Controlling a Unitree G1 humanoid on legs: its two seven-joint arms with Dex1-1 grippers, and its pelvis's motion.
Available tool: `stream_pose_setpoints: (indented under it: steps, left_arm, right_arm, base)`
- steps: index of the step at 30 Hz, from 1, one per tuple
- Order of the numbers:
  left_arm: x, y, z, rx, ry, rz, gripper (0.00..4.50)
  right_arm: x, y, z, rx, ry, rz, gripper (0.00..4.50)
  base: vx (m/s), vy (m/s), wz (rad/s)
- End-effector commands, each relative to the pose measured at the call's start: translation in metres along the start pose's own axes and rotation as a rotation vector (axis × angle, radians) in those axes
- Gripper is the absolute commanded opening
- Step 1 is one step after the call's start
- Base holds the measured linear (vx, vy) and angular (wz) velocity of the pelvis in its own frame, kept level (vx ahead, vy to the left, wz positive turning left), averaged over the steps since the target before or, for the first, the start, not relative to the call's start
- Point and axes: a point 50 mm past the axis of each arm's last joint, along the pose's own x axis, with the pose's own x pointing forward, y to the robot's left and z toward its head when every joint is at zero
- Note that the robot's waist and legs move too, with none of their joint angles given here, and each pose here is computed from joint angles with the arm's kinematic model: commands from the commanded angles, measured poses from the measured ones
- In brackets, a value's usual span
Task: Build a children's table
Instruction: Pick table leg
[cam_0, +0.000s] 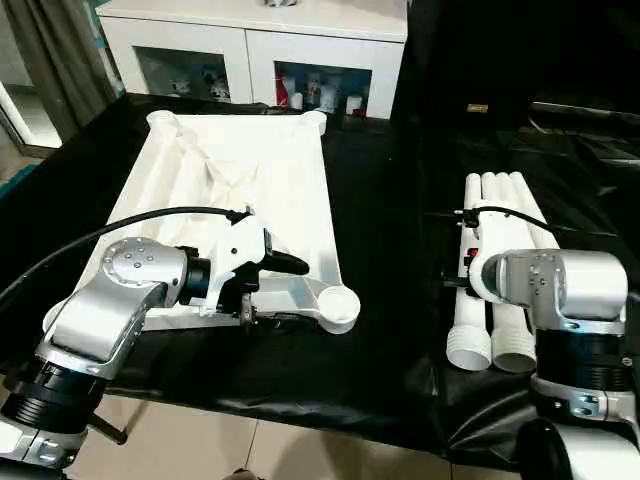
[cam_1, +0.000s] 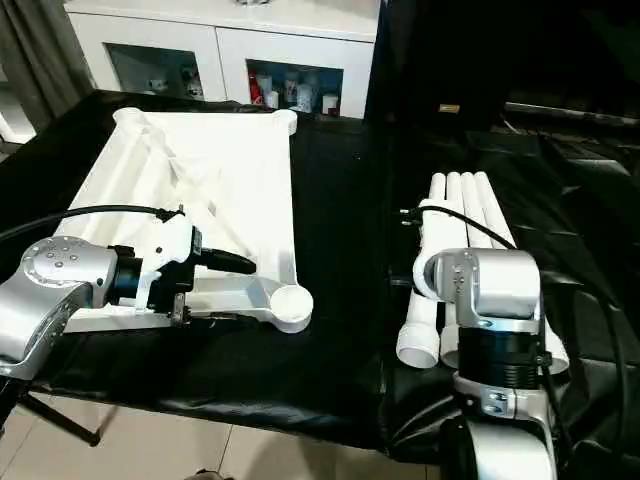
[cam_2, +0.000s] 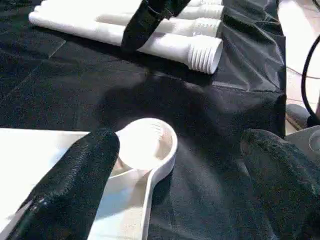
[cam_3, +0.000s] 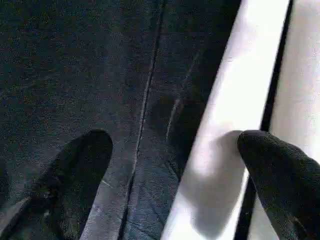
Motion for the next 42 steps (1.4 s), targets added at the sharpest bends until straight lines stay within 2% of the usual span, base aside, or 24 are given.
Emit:
stream_pose_setpoints:
  steps: [1,5,10,18,33,40,42]
  left_arm:
    - [0.001,0.0,0.004,0.021,0.011,-0.003,4.41]
    - [0.0,0.0,0.004,0.023,0.011,-0.003,4.41]
    - [-0.001,-0.001,0.003,0.021,0.017,-0.009,4.41]
    - [0.001,-0.005,0.0,0.014,0.043,-0.038,4.41]
    - [0.009,-0.011,0.003,0.013,0.048,-0.091,4.41]
    - [0.012,-0.015,0.005,0.007,0.057,-0.119,4.5]
    - [0.013,-0.015,0.005,0.007,0.059,-0.12,4.5]
  right_arm:
    - [-0.005,-0.003,0.007,0.007,-0.021,-0.018,4.5]
    - [-0.009,-0.008,0.012,0.009,-0.034,-0.04,4.5]
    - [-0.009,-0.011,0.01,0.001,-0.007,-0.044,4.5]
    - [0.002,-0.006,-0.008,0.082,0.075,0.048,4.5]
    - [0.015,-0.01,-0.026,0.114,0.182,0.068,4.5]
    - [0.02,-0.012,-0.028,0.115,0.2,0.066,3.78]
    - [0.021,-0.013,-0.026,0.117,0.198,0.064,3.69]
  base:
    - [0.0,0.0,0.0]
    - [0.0,0.0,0.0]
    - [0.0,0.0,0.0]
    - [0.0,0.0,0.0]
    - [0.0,0.0,0.0]
    - [0.0,0.0,0.0]
    - [0.0,0.0,0.0]
